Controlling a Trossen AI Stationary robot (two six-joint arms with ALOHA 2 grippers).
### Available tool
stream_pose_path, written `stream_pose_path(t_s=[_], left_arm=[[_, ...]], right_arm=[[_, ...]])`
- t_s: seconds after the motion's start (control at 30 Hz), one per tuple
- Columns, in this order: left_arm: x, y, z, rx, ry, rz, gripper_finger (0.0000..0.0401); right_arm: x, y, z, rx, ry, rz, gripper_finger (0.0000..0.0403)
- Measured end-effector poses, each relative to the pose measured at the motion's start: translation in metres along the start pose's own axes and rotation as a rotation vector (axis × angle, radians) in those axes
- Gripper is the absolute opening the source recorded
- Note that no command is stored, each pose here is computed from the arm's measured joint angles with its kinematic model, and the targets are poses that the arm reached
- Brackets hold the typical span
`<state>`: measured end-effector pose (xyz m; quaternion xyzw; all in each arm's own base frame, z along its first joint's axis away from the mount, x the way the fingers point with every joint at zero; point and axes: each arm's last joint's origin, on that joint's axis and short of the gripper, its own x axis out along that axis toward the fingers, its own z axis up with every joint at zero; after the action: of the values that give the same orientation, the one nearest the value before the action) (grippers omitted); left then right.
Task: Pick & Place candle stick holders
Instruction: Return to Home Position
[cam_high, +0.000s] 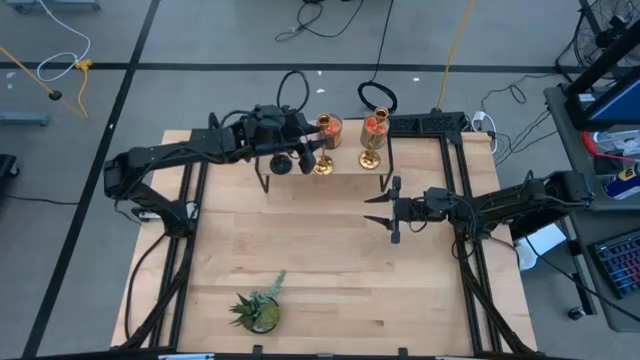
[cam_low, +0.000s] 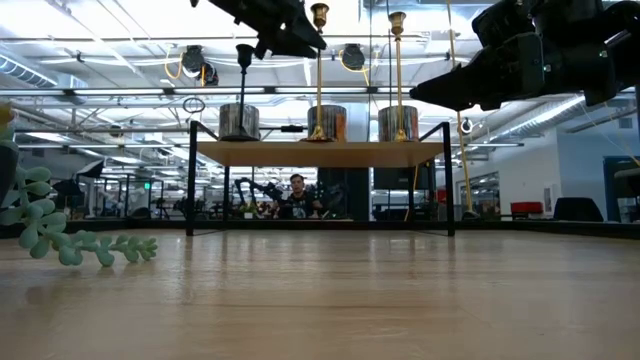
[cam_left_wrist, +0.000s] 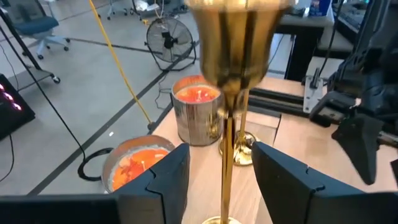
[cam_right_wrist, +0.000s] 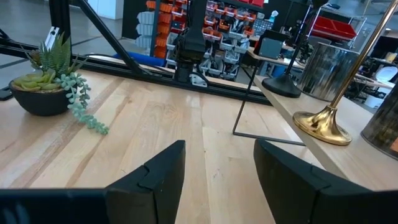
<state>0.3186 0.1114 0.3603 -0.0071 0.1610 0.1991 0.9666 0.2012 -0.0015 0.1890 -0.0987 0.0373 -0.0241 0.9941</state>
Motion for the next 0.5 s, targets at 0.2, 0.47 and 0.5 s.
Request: stream_pose_path(t_s=[0.2, 0.47, 0.5], left_arm=[[-0.019, 0.003, 0.008, 0.003, -0.019, 0.033, 0.0182], [-0.064, 0.003, 0.019, 0.076, -0.030, 0.015, 0.0182], [-0.072, 0.004, 0.020, 0.083, -0.023, 0.014, 0.0182]], right_arm=[[0.000, 0.000, 0.000, 0.000, 0.000, 0.000, 0.0187], [0.000, 0.000, 0.000, 0.000, 0.000, 0.001, 0.0187], [0.000, 0.000, 0.000, 0.000, 0.000, 0.001, 0.0187]])
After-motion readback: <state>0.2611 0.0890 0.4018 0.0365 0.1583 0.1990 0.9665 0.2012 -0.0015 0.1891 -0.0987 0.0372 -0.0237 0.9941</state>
